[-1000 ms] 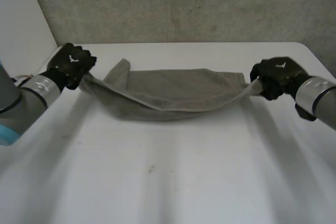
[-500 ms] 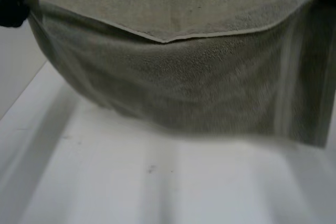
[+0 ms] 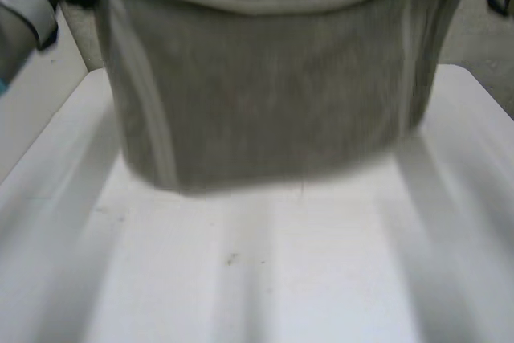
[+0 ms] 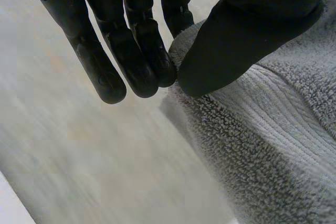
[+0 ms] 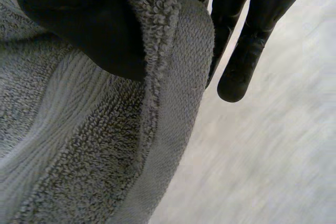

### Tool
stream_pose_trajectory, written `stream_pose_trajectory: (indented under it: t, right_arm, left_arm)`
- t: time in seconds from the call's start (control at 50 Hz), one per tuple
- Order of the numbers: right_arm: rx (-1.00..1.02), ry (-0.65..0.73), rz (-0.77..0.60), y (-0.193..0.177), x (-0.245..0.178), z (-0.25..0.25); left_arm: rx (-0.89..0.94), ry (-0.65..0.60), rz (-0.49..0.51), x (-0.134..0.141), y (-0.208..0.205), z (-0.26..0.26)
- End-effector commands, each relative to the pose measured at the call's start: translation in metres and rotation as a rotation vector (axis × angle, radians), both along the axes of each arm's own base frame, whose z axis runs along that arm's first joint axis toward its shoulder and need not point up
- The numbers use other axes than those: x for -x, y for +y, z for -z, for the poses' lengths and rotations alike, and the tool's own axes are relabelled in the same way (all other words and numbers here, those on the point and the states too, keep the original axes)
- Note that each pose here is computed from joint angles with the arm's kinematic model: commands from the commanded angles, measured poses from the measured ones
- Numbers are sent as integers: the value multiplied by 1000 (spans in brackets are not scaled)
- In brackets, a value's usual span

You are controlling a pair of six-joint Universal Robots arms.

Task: Fold the towel.

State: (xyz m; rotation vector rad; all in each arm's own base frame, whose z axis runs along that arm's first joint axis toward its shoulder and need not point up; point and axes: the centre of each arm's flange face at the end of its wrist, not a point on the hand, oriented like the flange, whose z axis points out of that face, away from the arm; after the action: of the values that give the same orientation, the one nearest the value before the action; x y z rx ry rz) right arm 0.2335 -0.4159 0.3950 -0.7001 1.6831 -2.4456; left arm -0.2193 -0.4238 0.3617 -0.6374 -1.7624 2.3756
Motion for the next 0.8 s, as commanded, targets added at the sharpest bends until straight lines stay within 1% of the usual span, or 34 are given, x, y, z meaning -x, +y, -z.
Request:
stream_pose_trajectory:
  t: [0.02, 0.04, 0.08, 0.1, 0.12, 0.14, 0.2, 0.22, 0.24, 0.26, 0.3, 0.32, 0.36, 0.38, 0.4, 0.42, 0.46, 0.48, 0.52, 0.58, 0.62, 0.8]
  right_arm:
    - [159, -172, -25, 7, 9, -48]
    - [159, -172, -25, 7, 9, -48]
    - [42, -131, -54, 8, 6, -26]
    - [42, -131, -55, 8, 6, -25]
    - [-34, -99, -75, 7, 4, -10]
    - [-34, -99, -75, 7, 4, -10]
    - [-224, 30, -131, 2, -5, 52]
    - [-224, 31, -131, 2, -5, 53]
    - [-270, 82, -136, 2, -6, 73]
    - [-270, 82, -136, 2, -6, 73]
    - [-368, 183, -140, 3, -7, 120]
    - [-368, 183, -140, 3, -7, 120]
    - [-457, 268, -151, 7, -6, 166]
    - [-457, 268, -151, 7, -6, 166]
    - [-495, 300, -153, 8, -5, 190]
    - [-495, 300, -153, 8, -5, 190]
    - [-543, 329, -156, 11, -4, 227]
    - [-543, 330, -156, 11, -4, 227]
    - [-575, 332, -157, 16, -3, 248]
    - [-592, 325, -149, 22, 2, 256]
    - [-591, 323, -143, 24, 5, 256]
    - [-560, 295, -121, 37, 15, 244]
  left_arm:
    - [242, 279, 12, -7, 9, -78]
    - [242, 279, 12, -7, 9, -78]
    - [172, 282, 0, -8, 9, -62]
    - [172, 282, 0, -8, 9, -62]
    - [110, 270, -8, -7, 7, -44]
    - [109, 270, -8, -7, 7, -44]
    - [-84, 234, -28, -8, 7, 18]
    - [-85, 234, -28, -8, 7, 19]
    - [-145, 223, -34, -10, 7, 40]
    - [-145, 223, -34, -10, 7, 40]
    - [-248, 204, -46, -12, 11, 83]
    - [-249, 204, -46, -12, 11, 84]
    - [-320, 187, -57, -13, 18, 122]
    - [-320, 187, -57, -13, 19, 123]
    - [-343, 171, -59, -14, 23, 140]
    - [-343, 170, -59, -14, 23, 140]
    - [-358, 118, -53, -14, 32, 167]
    - [-358, 118, -53, -14, 32, 168]
    - [-358, 60, -46, -15, 41, 183]
    - [-355, 39, -43, -15, 43, 186]
    - [-348, 21, -42, -17, 47, 185]
    - [-321, 28, -53, -23, 50, 171]
